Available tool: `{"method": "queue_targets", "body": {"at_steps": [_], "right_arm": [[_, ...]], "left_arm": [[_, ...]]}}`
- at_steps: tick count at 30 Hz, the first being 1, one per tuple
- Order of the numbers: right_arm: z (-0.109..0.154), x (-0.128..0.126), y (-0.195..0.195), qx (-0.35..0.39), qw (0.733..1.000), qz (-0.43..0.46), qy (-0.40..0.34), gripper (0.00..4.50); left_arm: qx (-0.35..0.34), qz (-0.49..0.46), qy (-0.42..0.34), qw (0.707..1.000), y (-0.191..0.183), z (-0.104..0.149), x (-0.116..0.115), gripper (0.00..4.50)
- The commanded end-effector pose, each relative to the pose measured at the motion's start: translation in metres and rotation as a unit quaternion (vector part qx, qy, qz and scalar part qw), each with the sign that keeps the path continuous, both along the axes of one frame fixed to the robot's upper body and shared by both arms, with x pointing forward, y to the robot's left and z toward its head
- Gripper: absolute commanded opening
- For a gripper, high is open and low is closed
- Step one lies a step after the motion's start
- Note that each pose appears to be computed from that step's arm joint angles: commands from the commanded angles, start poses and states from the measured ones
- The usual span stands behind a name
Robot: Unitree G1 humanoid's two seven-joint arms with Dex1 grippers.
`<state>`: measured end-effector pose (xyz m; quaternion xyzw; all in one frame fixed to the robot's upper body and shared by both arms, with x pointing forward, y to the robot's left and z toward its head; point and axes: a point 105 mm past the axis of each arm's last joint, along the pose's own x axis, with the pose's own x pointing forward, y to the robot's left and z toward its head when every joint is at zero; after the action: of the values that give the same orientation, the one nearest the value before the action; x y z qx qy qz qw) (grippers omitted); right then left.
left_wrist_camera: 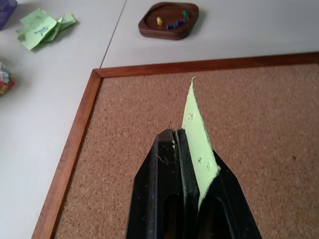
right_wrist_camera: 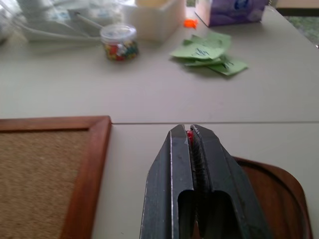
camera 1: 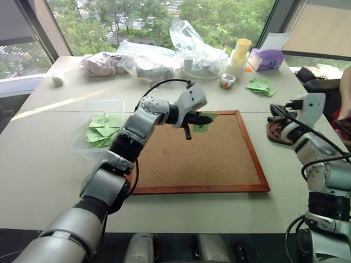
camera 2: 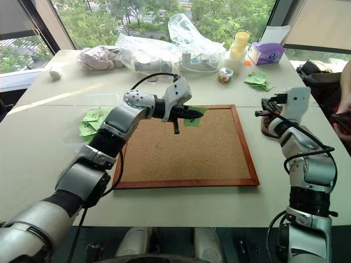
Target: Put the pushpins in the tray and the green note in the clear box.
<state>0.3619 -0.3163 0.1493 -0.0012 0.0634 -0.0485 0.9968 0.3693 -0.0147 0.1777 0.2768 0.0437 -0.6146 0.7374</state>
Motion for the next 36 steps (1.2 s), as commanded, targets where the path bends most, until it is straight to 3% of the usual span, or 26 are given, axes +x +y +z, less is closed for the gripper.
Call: {"method": "queue_targets", "body": {"at_steps": [1, 7, 8, 10, 16, 23, 31, 36], "right_arm": [[0.003, 0.006, -0.016, -0.018, 1.0, -0.018, -0.013, 0.0], [-0.012, 0.013, -0.029, -0.02, 0.999, -0.031, 0.008, 0.0], [-0.013, 0.014, -0.031, -0.02, 0.999, -0.033, 0.007, 0.58], [-0.014, 0.015, -0.034, -0.021, 0.999, -0.034, 0.006, 1.22], [-0.016, 0.015, -0.035, -0.018, 0.999, -0.037, 0.002, 4.43], [-0.014, 0.014, -0.036, 0.007, 0.999, -0.044, -0.012, 4.48], [-0.003, 0.01, -0.046, 0.126, 0.988, -0.08, -0.048, 4.48], [0.01, 0.007, -0.039, 0.081, 0.994, -0.052, -0.058, 4.48]], "left_arm": [[0.005, -0.024, -0.056, 0.998, -0.013, 0.017, -0.008, 0.12], [-0.011, -0.016, -0.036, 0.999, -0.013, 0.013, -0.013, 0.12], [-0.011, -0.014, -0.034, 0.999, -0.011, 0.013, -0.013, 0.0], [-0.015, -0.01, -0.029, 0.999, -0.01, 0.012, -0.014, 0.0], [-0.022, 0.011, -0.014, 1.0, -0.007, 0.006, -0.014, 0.0], [-0.035, 0.03, -0.013, 0.999, -0.004, 0.009, -0.011, 0.0], [-0.039, 0.046, -0.015, 0.998, 0.0, 0.011, -0.007, 0.0], [-0.088, 0.081, -0.008, 0.993, 0.008, 0.029, 0.0, 0.0]]}}
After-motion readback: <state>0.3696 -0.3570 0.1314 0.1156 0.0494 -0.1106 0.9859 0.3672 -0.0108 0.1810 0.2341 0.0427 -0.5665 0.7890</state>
